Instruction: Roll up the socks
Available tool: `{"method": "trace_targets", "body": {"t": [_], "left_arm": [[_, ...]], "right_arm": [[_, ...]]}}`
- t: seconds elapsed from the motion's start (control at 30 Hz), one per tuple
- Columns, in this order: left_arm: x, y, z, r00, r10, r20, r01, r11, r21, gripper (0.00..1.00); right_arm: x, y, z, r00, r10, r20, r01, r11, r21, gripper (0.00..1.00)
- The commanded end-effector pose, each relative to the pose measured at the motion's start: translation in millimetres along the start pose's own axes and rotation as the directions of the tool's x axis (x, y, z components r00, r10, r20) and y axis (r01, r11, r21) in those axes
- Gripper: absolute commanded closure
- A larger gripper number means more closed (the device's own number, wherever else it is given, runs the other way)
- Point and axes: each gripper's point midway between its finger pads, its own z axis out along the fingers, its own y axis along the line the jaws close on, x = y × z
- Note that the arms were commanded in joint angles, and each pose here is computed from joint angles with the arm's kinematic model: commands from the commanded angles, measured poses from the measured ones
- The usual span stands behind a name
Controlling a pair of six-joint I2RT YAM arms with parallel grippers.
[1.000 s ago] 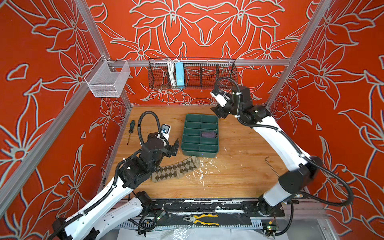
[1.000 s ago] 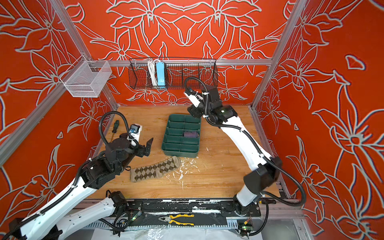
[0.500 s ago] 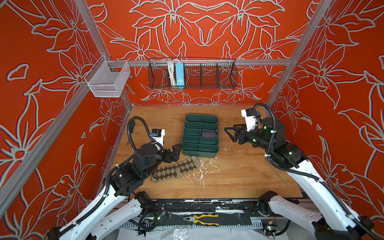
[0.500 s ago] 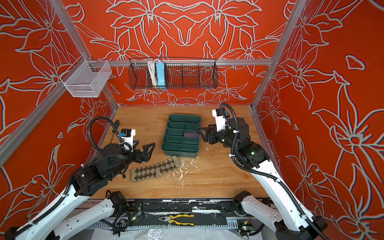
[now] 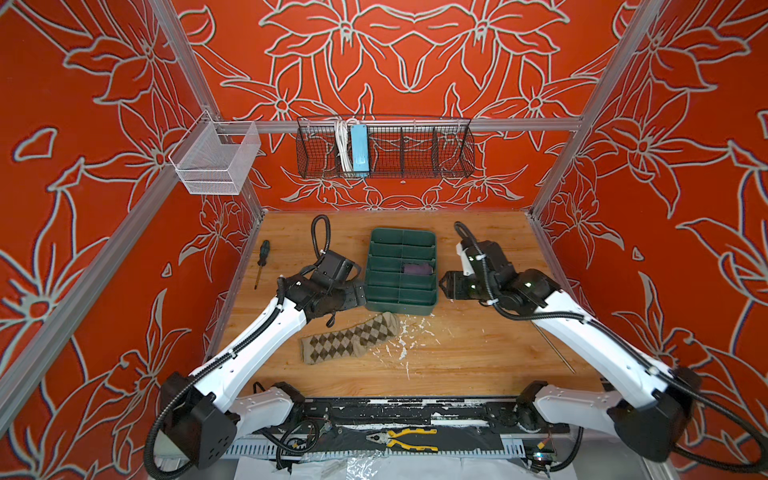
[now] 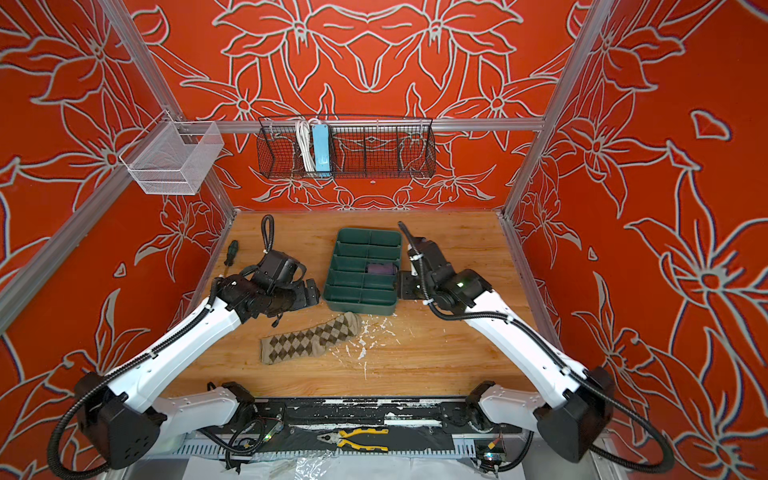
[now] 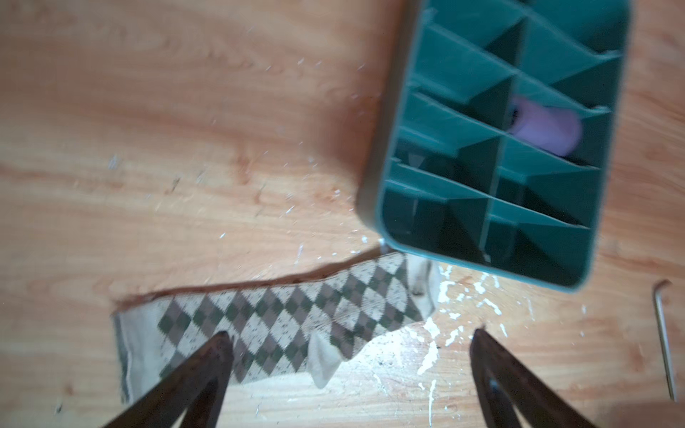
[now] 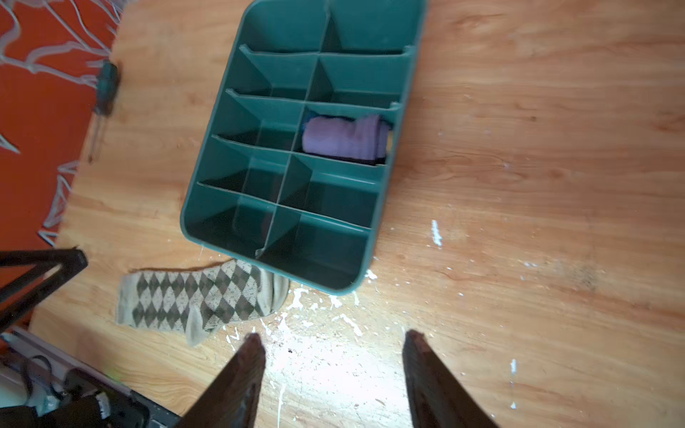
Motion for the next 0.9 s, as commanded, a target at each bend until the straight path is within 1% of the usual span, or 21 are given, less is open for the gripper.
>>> {"method": "trace_targets", "body": {"t": [0.0,0.1,0.17,0.3,0.37,0.4,0.47,0.67,0.87], "left_arm": [[9.7,11.1,-1.3,0.996,-0.07,-0.06,0.068,0.997,-0.041,0.03],[12.6,20.0,0.4,0.994,-0.088,-0.071,0.083,0.994,-0.069,0.03],[15.7,25.5,0.4,0.989,-0.117,-0.086,0.11,0.991,-0.082,0.03],[26.4,25.1,1.3,0.984,-0.114,-0.139,0.106,0.992,-0.065,0.03],[31.8,25.7,3.0,0.981,-0.107,-0.159,0.098,0.993,-0.06,0.03],[34.9,26.9,4.4,0.981,-0.101,-0.168,0.092,0.994,-0.059,0.03],[40.4,32.0,8.1,0.979,-0.097,-0.18,0.085,0.994,-0.075,0.03],[47.5,45.8,12.9,0.978,-0.102,-0.182,0.079,0.988,-0.129,0.03],[55.0,44.1,19.3,0.966,-0.116,-0.231,0.087,0.987,-0.134,0.03]], "right_arm": [[-18.1,3.8,3.7,0.995,0.082,0.054,-0.088,0.99,0.108,0.38],[-18.5,13.0,25.0,0.99,0.126,0.064,-0.136,0.974,0.18,0.38],[-14.8,20.6,39.9,0.987,0.153,0.046,-0.16,0.965,0.21,0.38],[-3.3,45.6,72.4,0.979,0.199,-0.039,-0.187,0.96,0.207,0.38],[-0.8,57.0,86.3,0.976,0.205,-0.076,-0.185,0.96,0.21,0.38],[-0.2,61.6,93.7,0.975,0.204,-0.091,-0.181,0.96,0.214,0.36],[-0.1,69.2,105.2,0.972,0.203,-0.12,-0.174,0.96,0.218,0.35],[7.0,77.2,141.4,0.963,0.213,-0.163,-0.168,0.954,0.25,0.36],[6.5,62.8,163.3,0.968,0.21,-0.14,-0.147,0.921,0.362,0.38]]}}
